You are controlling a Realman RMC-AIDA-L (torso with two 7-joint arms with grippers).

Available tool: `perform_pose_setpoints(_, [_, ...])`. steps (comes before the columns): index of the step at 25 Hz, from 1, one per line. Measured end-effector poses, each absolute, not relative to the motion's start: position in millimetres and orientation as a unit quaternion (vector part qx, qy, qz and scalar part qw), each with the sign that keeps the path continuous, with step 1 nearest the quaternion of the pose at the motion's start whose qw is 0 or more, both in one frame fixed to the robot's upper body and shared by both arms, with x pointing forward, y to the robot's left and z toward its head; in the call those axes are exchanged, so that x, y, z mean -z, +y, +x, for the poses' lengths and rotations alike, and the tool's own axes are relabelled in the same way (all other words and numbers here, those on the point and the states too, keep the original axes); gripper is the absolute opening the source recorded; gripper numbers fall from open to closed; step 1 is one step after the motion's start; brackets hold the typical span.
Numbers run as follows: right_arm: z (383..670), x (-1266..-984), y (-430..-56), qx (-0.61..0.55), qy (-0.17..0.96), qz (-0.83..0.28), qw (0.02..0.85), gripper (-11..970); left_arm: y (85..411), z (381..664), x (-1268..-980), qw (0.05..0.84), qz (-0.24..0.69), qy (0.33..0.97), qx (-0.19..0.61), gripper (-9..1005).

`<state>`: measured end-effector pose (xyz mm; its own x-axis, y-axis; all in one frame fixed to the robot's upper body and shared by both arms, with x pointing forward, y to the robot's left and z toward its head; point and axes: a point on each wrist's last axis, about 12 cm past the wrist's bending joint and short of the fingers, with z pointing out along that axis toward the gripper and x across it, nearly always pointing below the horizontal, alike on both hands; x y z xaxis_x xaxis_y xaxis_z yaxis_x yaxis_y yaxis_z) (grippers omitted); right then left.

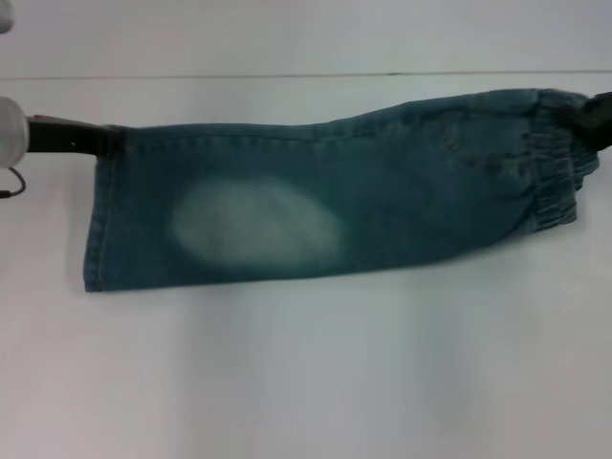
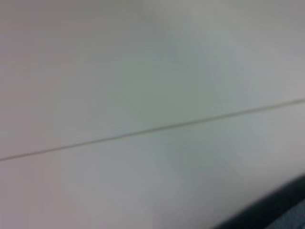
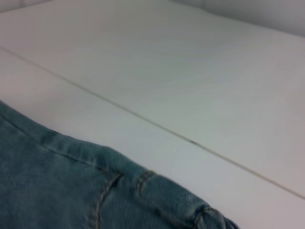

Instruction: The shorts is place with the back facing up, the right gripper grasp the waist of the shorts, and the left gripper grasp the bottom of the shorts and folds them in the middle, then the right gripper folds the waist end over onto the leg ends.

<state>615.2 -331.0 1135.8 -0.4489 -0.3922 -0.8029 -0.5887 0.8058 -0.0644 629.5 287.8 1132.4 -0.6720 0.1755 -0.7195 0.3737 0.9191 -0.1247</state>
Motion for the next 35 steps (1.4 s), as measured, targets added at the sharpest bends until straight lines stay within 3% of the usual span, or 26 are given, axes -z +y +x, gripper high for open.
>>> perform_pose_setpoints(7, [633,-1129,-305,-0.098,0.844,-0.315,0.423,150,302,629,-1129,0.394,0.112,0.905,0.113,44])
perform_pose_setpoints(16, [634,-1130,-301,-0.093,0.850,-0.302,0.422,339,305,626,-1130,0.383,0.124,0.908,0.115,390])
perform_pose_setpoints(26, [620,-1129,-311,-0.104,0.850,-0.292,0.426,818,304,622,-1149,0.413,0.152,0.885,0.149,787])
perform_pose_setpoints(29, [609,-1130,-318,-0.122,0.844,-0.285,0.437,872,304,618,-1151,0.418,0.166,0.876,0.173,895])
perform_pose_setpoints(32, [596,-1130,-327,-0.136,0.838,-0.281,0.447,926,302,610,-1154,0.422,0.191,0.862,0.209,911])
perform_pose_setpoints(35, [581,-1126,-335,-0.154,0.829,-0.277,0.460,921,303,599,-1155,0.427,0.214,0.844,0.245,927])
